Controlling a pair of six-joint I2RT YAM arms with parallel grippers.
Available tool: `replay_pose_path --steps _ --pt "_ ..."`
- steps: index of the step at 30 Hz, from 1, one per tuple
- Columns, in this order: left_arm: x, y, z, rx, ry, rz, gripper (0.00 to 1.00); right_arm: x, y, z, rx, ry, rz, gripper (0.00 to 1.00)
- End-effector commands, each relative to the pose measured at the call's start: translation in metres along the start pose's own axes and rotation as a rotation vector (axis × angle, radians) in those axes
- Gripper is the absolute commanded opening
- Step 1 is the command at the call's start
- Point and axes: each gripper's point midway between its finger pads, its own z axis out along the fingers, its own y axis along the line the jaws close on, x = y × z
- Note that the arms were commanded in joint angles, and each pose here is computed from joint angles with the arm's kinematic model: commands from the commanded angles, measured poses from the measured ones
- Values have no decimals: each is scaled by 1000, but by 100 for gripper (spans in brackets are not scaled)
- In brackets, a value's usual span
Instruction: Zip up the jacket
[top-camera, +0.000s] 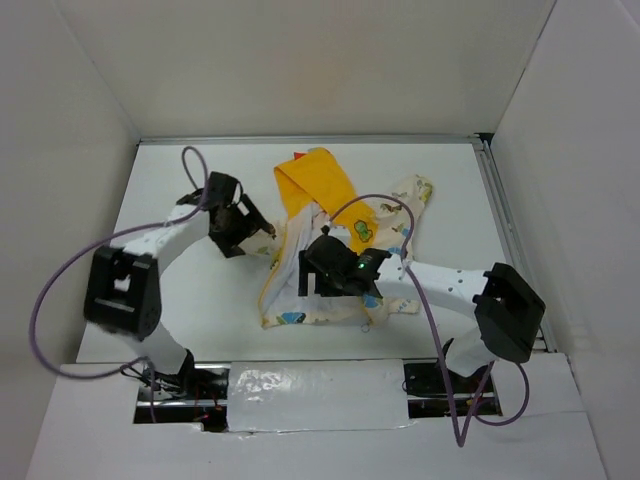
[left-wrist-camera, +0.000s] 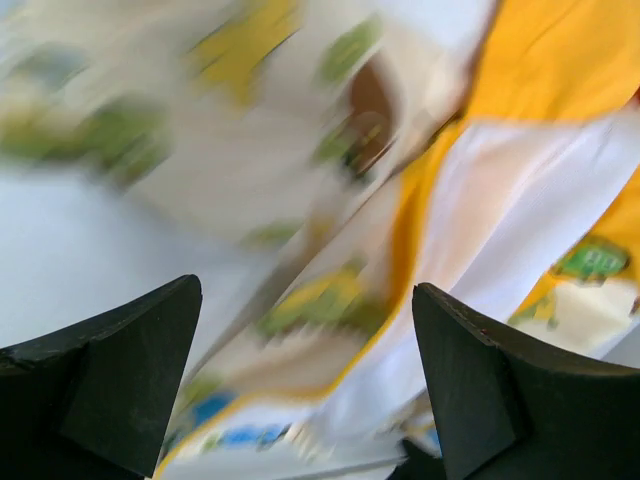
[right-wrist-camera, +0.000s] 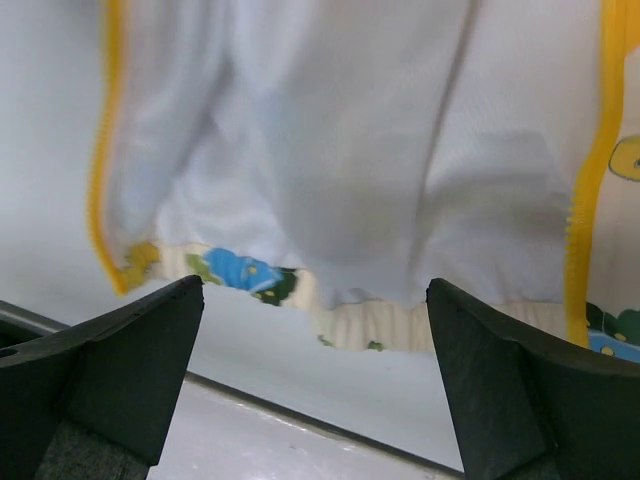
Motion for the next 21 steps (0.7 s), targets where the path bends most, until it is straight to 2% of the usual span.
replay_pose_path --steps 1,2,4,5,8,9,11,12,15,17,20,21 --pt "-1 40 -52 7 -84 -32 99 -32 22 -38 17 -147 -21 100" --pt "11 63 -50 -34 -66 -56 99 -31 32 -40 -8 -140 -39 100" --pt "11 84 -66 -54 -98 -121 99 -33 57 -35 -43 -130 -69 100" --pt "24 109 -68 -105 -71 -191 99 -35 74 -29 -58 -110 -70 100" --pt "30 123 -73 -95 -61 -233 99 -41 96 -15 -68 -87 -58 100" --pt "25 124 -78 -60 -91 -228 99 -35 96 2 -32 -52 -62 100" --pt "33 123 -82 -22 -76 -210 99 -50 114 6 -30 -60 -21 99" --pt "27 125 -89 -2 -105 -223 99 -45 105 25 42 -47 -28 99" --pt "31 126 -99 37 -131 -194 99 -45 105 51 98 -16 5 98" --pt "35 133 -104 25 -161 -224 99 -45 108 61 109 -2 29 96" --pt "41 125 -110 101 -167 -200 99 -42 103 74 156 10 32 91" --pt "43 123 -110 115 -163 -191 99 -43 104 75 159 0 30 86"
